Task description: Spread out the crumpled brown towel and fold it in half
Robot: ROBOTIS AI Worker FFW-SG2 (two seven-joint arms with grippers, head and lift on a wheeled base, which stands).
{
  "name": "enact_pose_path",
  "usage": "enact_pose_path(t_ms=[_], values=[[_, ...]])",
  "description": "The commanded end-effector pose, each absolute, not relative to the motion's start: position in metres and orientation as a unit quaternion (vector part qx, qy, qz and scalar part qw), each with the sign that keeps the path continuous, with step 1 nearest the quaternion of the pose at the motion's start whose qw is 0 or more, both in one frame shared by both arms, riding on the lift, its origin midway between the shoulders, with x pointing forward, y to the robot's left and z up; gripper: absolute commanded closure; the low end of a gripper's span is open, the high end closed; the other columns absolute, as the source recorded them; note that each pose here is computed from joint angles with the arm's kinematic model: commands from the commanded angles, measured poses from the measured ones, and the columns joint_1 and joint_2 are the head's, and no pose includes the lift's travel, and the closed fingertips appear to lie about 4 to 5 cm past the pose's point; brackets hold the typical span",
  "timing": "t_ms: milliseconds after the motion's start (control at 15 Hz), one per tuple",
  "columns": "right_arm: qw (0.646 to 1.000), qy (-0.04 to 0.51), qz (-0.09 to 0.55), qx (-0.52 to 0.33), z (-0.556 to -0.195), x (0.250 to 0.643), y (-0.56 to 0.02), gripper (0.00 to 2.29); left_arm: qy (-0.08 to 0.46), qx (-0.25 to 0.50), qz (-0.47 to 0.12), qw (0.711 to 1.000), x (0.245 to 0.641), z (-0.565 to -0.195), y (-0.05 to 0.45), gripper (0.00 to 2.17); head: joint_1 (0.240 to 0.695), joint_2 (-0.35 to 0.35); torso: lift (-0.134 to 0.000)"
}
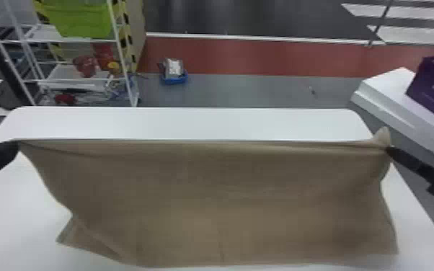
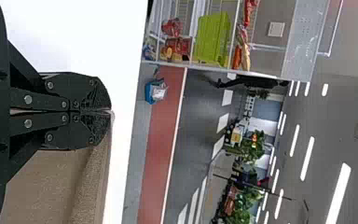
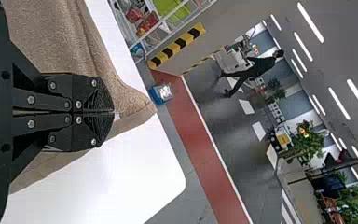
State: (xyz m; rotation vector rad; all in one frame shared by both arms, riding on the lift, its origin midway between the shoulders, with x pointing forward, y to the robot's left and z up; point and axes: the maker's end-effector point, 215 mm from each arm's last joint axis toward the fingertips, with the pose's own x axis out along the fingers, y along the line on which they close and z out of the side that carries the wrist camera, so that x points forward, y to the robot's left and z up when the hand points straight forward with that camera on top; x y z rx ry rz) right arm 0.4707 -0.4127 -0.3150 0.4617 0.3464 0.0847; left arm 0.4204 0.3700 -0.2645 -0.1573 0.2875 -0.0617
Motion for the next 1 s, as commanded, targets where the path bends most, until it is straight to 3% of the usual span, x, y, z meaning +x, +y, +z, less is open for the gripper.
enact_pose_path(t_ms=[0,400,600,933], values=[[0.97,0.138,0.035,0.198,-0.325,0.508,-0.419,1.36,0.146,-0.064,-0.024,0.987,0.444,-0.287,0.359,1.44,0.695,-0.053,-0.124],[0.982,0.123,0.045,0.137,-0.368,0.575,-0.427,1.36,0.151,-0.008,-0.022,0.988,0.507,-0.351,0.303,1.44,0.695,-0.093,-0.124],[0.987,0.109,0.062,0.103,-0.376,0.598,-0.415,1.36,0.148,0.005,-0.012,0.989,0.523,-0.358,0.304,1.44,0.695,-0.118,-0.124],[0.995,0.068,0.046,0.056,-0.373,0.626,-0.422,1.36,0.139,-0.008,0.003,0.99,0.537,-0.367,0.314,1.44,0.695,-0.097,-0.124]])
